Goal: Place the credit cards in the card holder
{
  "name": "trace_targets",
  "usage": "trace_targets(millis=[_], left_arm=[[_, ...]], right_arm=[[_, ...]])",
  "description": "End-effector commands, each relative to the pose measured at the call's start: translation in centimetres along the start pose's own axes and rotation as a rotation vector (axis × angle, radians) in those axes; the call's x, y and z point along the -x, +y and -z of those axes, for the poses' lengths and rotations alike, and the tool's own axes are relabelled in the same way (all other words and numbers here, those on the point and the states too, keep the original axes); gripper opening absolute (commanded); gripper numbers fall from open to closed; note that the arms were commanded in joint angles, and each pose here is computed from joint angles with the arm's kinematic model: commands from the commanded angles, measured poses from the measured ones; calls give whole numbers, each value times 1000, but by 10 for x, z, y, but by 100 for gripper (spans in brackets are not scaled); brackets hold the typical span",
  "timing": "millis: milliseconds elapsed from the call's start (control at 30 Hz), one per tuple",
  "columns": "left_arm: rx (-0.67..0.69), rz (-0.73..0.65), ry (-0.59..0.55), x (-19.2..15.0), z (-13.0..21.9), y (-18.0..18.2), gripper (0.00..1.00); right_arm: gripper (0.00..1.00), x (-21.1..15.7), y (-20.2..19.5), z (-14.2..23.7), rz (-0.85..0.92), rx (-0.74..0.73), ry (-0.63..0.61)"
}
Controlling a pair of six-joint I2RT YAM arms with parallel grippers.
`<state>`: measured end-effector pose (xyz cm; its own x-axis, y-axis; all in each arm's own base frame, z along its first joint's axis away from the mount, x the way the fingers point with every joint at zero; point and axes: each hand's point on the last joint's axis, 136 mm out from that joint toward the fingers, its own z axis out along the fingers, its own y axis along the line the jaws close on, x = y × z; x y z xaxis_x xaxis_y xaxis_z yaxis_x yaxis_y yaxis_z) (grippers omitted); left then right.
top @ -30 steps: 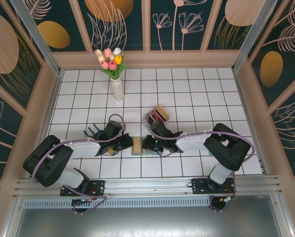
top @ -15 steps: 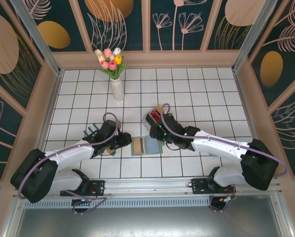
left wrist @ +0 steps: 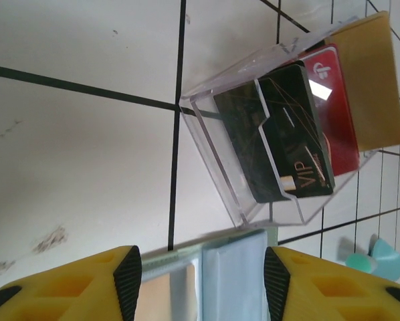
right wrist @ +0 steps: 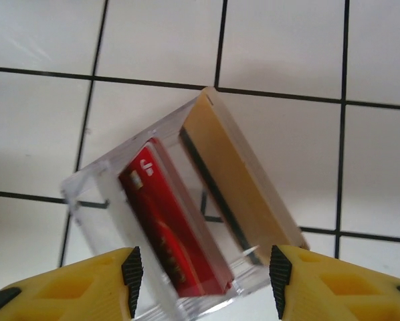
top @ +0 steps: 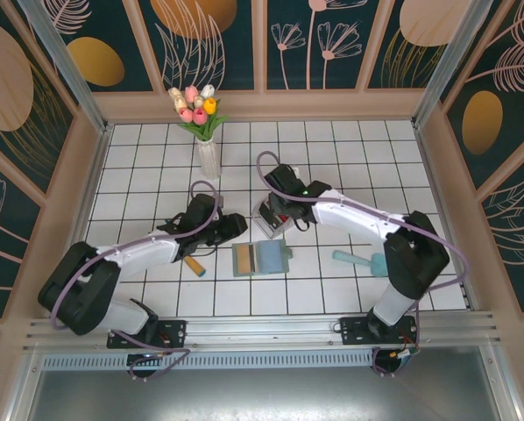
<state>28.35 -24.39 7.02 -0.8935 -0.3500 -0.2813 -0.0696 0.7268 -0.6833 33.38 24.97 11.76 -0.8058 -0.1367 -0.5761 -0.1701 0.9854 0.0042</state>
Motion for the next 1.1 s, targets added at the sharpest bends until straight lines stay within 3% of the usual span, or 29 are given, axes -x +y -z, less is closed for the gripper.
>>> trace_targets(millis=[0, 367, 600, 733, 933, 1067], left_arm=[[-92, 29, -8, 15, -10, -28, 56], [-106, 43, 38, 28, -48, -42, 65], [-59, 64, 59, 27, -71, -28, 60], [-33, 70, 55, 29, -78, -22, 56], [24, 60, 54, 28, -84, -6, 49], [64, 39, 50, 29, -85, 2, 45]], right_arm=[[57, 16, -27, 0, 56, -111, 8], [58, 18, -27, -26, 88, -34, 76], [57, 32, -10, 5, 75, 91, 5], [51, 23, 13, 14, 116, 214, 19], [38, 5, 17, -9, 194, 131, 81], [35, 4, 13, -22, 220, 70, 88]])
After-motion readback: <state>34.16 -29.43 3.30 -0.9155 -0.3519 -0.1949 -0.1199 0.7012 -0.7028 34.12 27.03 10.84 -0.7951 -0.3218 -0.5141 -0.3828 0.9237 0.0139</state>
